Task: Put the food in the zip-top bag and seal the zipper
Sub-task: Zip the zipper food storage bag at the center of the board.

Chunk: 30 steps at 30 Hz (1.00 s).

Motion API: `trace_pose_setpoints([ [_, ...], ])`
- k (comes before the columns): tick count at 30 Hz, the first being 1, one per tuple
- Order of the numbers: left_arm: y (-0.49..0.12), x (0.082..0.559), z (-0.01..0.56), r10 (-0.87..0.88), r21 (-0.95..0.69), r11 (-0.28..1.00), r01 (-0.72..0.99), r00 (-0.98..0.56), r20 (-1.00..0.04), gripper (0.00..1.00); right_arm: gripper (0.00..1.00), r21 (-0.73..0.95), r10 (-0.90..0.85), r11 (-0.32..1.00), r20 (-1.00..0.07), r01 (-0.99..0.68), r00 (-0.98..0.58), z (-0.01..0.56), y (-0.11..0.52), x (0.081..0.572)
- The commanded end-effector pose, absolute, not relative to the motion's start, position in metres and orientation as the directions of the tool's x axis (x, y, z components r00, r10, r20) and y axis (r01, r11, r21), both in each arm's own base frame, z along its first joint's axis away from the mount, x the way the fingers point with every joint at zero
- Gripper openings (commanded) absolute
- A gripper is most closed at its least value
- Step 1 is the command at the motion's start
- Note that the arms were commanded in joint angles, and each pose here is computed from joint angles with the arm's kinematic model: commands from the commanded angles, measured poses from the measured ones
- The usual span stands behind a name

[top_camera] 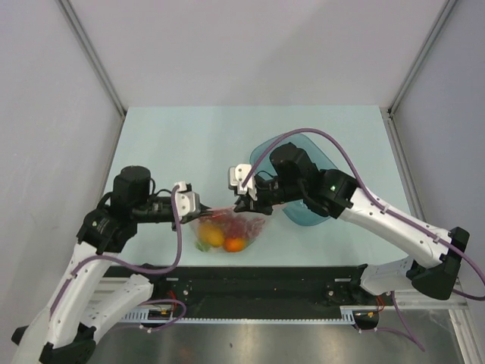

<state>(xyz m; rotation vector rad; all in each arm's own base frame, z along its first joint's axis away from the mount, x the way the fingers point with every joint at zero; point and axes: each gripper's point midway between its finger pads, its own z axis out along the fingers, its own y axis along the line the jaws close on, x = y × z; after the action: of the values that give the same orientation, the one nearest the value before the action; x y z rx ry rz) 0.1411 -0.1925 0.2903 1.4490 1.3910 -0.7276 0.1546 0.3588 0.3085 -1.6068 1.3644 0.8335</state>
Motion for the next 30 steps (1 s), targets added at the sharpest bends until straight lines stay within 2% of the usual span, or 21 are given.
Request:
trace_pose_setpoints([
  [1,-0.176,0.146,0.281,0.447,0.34,0.165,0.926,0.237,-0.862,0.0,0.0,-0.249,-0.459,-0.02,-0.858,-0.968,0.23,0.31,0.331,0.155],
  [12,-0.164,0.152,0.263,0.497,0.389,0.216,0.895,0.242,-0.833,0.0,0.0,-0.299,-0.537,0.01,-0.806,-0.954,0.247,0.294,0.299,0.162],
  [21,-0.158,0.177,0.271,0.459,0.316,0.376,0.871,0.121,-0.88,0.0,0.0,-0.306,-0.591,0.106,-0.785,-0.946,0.188,0.284,0.255,0.194],
  [24,-0.158,0.185,0.279,0.411,0.258,0.423,0.869,0.071,-0.909,0.0,0.11,-0.3,-0.572,0.152,-0.804,-0.942,0.164,0.289,0.247,0.2],
  [25,-0.159,0.187,0.282,0.403,0.244,0.423,0.873,0.06,-0.913,0.0,0.33,-0.297,-0.561,0.172,-0.813,-0.939,0.154,0.293,0.246,0.201],
  [26,-0.159,0.189,0.283,0.4,0.24,0.427,0.872,0.056,-0.915,0.0,0.44,-0.276,-0.546,0.188,-0.827,-0.943,0.133,0.296,0.244,0.201],
  [28,-0.16,0.189,0.285,0.389,0.232,0.423,0.876,0.056,-0.92,0.0,0.6,-0.234,-0.526,0.224,-0.847,-0.946,0.084,0.296,0.237,0.204],
  [30,-0.163,0.185,0.288,0.382,0.245,0.396,0.885,0.084,-0.92,0.0,0.63,-0.187,-0.507,0.266,-0.861,-0.946,0.027,0.294,0.227,0.206],
])
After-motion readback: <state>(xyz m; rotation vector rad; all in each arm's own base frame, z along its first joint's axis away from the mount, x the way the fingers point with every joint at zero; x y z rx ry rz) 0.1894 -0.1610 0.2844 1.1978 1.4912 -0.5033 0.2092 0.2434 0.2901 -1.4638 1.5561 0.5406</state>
